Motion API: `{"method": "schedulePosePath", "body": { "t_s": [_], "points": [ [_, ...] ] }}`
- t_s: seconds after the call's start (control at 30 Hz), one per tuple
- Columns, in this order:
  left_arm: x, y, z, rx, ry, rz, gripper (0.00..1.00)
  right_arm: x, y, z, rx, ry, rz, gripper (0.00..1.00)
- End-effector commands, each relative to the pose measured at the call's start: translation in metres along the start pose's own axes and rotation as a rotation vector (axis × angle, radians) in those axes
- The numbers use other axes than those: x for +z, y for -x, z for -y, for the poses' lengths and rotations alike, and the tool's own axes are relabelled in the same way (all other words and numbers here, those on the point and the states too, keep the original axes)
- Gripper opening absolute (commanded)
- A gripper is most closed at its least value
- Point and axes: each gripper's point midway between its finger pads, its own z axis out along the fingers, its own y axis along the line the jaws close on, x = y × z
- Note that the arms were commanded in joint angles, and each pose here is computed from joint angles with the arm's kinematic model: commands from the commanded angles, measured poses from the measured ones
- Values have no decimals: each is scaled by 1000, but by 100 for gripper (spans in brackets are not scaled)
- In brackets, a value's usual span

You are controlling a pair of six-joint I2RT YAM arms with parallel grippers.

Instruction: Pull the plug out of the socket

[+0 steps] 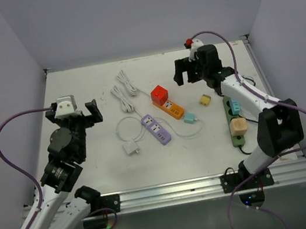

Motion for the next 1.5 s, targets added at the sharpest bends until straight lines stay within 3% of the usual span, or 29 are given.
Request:
{"method": "schedulePosePath", "body": {
  "t_s": [0.0,0.07,0.23,0.67,0.93,1.0,1.1,1.13,1.23,1.47],
  "points": [
    [-1,14,3,-10,-18,36,100,0,12,-64,-143,217,35,99],
    [-1,14,2,-8,-15,35,100,14,-1,-80,-227,220,-26,99],
    [-1,15,2,-9,-17,38,100,36,-10,-107,-263,277,-57,99],
    [-3,18,5,-17,-34,47,100,71,-41,-118,-361,261,-131,99],
    [-3,18,5,-16,-40,49,100,92,-49,-108,-370,157,-159,99],
    [-3,17,6,-17,-42,47,100,94,-50,-107,-371,151,-175,92],
    [-3,18,6,-18,-40,48,100,93,-51,-109,-371,165,-188,69],
    [-3,18,5,-16,-39,49,100,92,-51,-109,-368,165,-189,48],
    [-3,17,5,-15,-34,47,100,87,-47,-109,-350,163,-174,18],
    [1,12,8,-7,-40,35,100,76,-28,-110,-282,139,-127,1]
  ]
}}
